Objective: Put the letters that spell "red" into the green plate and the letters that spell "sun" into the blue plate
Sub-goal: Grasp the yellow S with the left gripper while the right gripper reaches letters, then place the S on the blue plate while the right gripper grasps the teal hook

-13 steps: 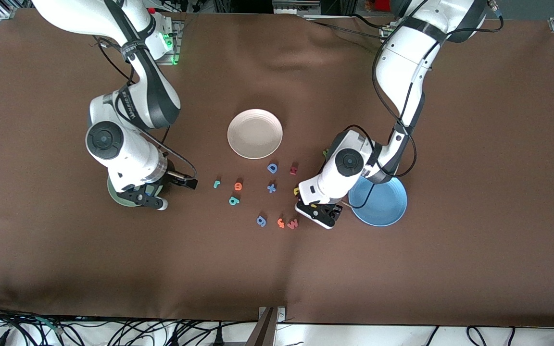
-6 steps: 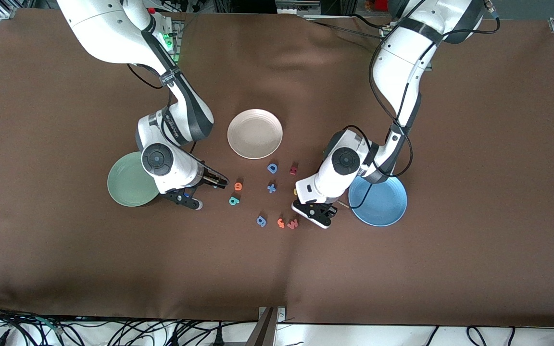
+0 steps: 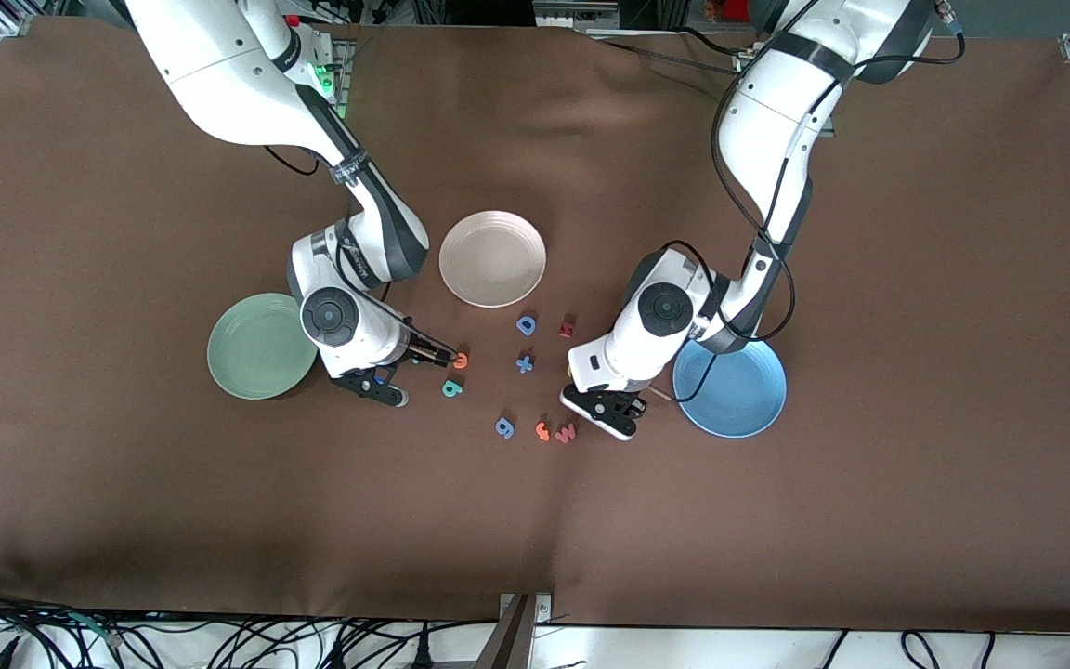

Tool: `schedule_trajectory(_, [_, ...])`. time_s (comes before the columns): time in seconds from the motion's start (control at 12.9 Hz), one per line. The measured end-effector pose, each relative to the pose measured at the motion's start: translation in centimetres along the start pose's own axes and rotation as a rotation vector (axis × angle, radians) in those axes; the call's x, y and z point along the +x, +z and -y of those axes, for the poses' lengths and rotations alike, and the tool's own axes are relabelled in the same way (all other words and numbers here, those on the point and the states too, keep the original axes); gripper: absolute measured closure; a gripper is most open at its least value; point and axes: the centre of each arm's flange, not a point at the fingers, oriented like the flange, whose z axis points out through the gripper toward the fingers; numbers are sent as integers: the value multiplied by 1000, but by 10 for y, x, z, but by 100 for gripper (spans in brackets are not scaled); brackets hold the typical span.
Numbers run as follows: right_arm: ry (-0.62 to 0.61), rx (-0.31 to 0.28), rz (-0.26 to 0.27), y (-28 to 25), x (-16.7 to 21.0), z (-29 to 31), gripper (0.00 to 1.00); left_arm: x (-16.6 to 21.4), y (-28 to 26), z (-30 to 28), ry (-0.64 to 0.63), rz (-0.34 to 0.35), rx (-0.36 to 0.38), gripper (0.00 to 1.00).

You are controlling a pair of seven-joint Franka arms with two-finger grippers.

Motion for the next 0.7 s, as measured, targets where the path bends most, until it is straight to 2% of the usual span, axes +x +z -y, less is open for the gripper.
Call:
schedule_trajectory(0.23, [3,-8,8,11,1,-2,7,1,-6,4,-3,36,5,73])
schedule_trajectory(0.39, [4,-9,8,11,2,-3,24,7,-26,14,-13,71,12,73])
schedule_trajectory(0.7, [2,-15,4,11,3,-4,26,10,-81,49,-34,170,36,74])
